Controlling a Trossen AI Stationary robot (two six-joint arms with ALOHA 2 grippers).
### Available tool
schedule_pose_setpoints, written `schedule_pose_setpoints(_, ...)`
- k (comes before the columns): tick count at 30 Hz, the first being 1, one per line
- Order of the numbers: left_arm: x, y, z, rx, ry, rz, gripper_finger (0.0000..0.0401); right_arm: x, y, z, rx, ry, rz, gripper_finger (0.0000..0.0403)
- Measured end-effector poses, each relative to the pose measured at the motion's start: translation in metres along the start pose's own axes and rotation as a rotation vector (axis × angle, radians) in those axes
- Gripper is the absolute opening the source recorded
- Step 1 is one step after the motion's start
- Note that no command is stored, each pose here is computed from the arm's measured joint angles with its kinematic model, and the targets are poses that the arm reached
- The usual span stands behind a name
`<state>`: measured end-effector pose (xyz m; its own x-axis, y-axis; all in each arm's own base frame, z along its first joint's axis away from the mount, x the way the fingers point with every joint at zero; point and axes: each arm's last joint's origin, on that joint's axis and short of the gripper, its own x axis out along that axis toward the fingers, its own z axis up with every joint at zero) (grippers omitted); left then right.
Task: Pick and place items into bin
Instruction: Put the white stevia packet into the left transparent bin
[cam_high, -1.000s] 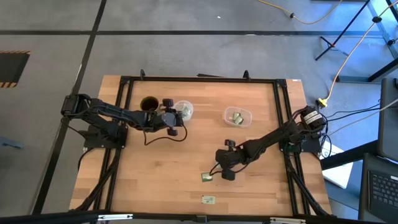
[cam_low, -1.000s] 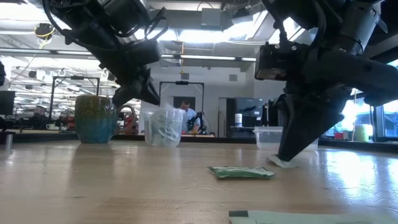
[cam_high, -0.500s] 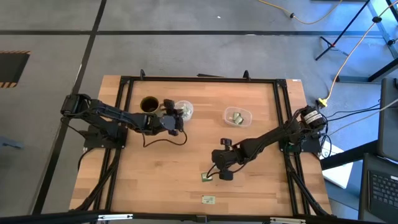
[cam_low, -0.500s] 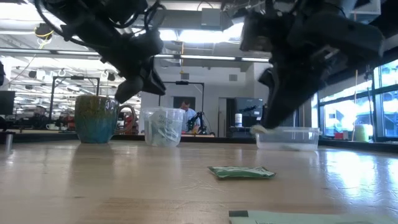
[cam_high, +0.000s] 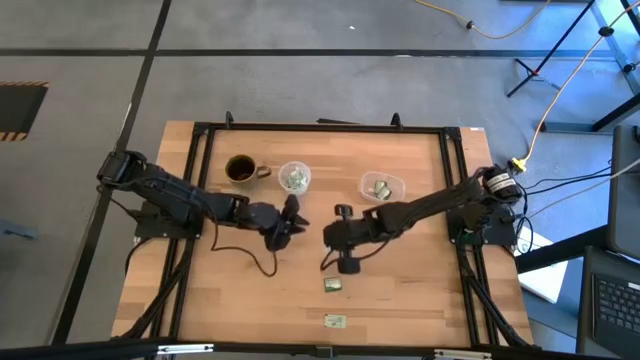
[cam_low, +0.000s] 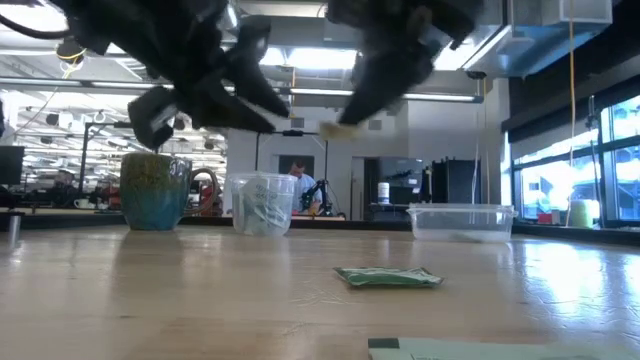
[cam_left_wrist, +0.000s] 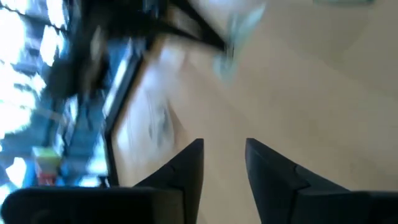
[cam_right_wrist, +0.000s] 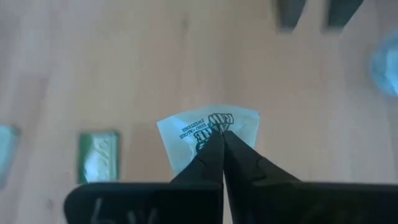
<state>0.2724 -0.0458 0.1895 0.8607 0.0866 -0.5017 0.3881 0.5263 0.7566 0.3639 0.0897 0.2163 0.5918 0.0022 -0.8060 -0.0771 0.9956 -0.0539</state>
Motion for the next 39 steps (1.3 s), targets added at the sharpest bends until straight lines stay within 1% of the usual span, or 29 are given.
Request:
schedule_pose_setpoints(3,-0.002,-0.002,0.01,0.062,-0.061,0.018,0.0116,0.0,-0.007,0.01,0.015,-0.074,0.097,0.0001)
schedule_pose_setpoints(5,-0.003,-0.002,0.014,0.077,-0.083,0.031,0.0115,0.0,-0.009,0.015,0.02,-0.117,0.146,0.0001)
schedule_pose_setpoints(8,-0.004,-0.002,0.016,0.078,-0.096,0.039,0.0114,-0.001,-0.01,0.02,0.001,-0.169,0.176,0.0)
schedule_pose_setpoints(13,-0.004,-0.002,0.016,0.078,-0.099,0.037,0.0116,-0.002,-0.01,0.026,-0.027,-0.235,0.18,0.0)
schedule_pose_setpoints(19,-0.004,-0.003,0.018,0.072,-0.136,0.011,0.0112,-0.002,-0.01,0.026,-0.047,-0.246,0.177,0.0)
schedule_pose_setpoints(22,-0.005,-0.005,0.021,0.074,-0.171,0.0,0.0112,-0.002,-0.011,0.027,-0.043,-0.248,0.165,0.0)
schedule_pose_setpoints(27,-0.007,-0.003,0.029,0.052,-0.246,0.024,0.0105,-0.002,-0.014,0.027,-0.038,-0.25,0.146,0.0)
schedule_pose_setpoints(33,-0.008,-0.003,0.029,0.05,-0.236,0.039,0.0081,-0.002,-0.014,0.028,-0.04,-0.255,0.143,0.0)
schedule_pose_setpoints(39,-0.007,-0.004,0.028,0.054,-0.226,0.027,0.0036,-0.002,-0.014,0.027,-0.036,-0.254,0.142,0.0)
